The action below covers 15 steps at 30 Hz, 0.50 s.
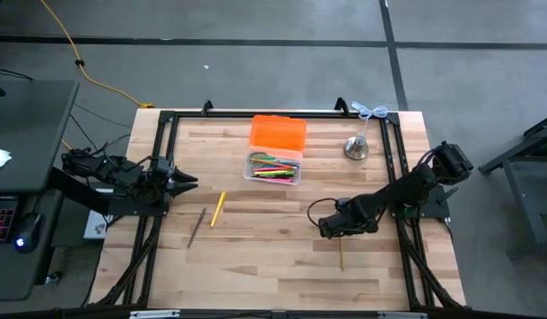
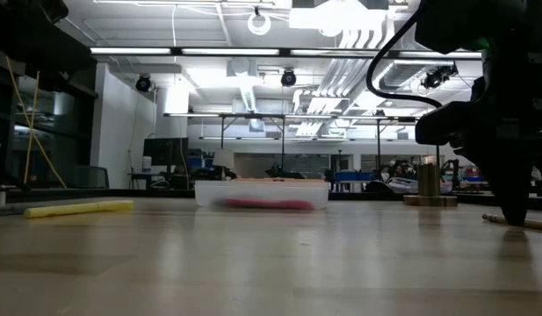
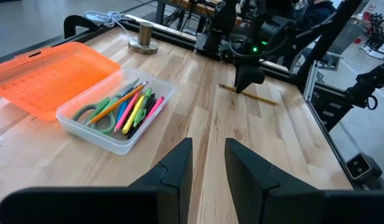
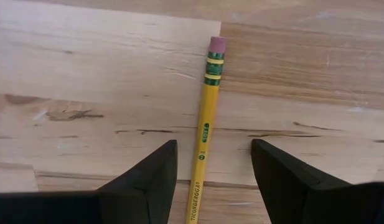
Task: Pick & place school supplies into a supply box
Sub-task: Put the yellow pencil into the transparent supply box
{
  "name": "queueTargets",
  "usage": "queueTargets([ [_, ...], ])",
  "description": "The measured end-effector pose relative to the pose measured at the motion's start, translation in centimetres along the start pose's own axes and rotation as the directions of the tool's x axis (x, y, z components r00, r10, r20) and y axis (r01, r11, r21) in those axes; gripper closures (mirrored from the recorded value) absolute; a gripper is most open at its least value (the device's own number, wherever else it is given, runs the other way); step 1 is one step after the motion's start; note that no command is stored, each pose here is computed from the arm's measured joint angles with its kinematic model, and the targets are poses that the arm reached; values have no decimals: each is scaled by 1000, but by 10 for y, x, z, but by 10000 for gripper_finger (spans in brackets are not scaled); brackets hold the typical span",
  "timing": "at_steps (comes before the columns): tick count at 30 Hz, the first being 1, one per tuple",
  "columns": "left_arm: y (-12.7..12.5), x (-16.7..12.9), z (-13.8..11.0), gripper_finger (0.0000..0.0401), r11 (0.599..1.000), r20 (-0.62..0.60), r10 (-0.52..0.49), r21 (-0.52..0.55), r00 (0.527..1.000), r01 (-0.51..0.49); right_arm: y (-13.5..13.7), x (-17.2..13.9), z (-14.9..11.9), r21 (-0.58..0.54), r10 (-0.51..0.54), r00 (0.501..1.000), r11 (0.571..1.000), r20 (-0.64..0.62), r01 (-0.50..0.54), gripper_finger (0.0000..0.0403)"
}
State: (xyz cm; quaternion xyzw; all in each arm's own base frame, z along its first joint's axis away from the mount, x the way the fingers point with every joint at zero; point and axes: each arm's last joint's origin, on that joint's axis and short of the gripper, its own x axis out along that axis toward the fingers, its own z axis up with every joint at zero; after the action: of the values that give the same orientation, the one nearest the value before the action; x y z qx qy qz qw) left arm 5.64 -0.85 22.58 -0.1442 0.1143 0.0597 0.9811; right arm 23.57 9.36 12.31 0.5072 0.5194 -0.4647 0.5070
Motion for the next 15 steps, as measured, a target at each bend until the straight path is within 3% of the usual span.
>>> queueTargets([
  [8,0,0,0,279,1000,0,-1,0,1000,1,-3,0,6,44,-59,998,997,-8,59,219],
  [15,0,0,0,279,1000,0,-1,0,1000,1,-3,-1,14,53,-80,996,995,-24,82,255],
])
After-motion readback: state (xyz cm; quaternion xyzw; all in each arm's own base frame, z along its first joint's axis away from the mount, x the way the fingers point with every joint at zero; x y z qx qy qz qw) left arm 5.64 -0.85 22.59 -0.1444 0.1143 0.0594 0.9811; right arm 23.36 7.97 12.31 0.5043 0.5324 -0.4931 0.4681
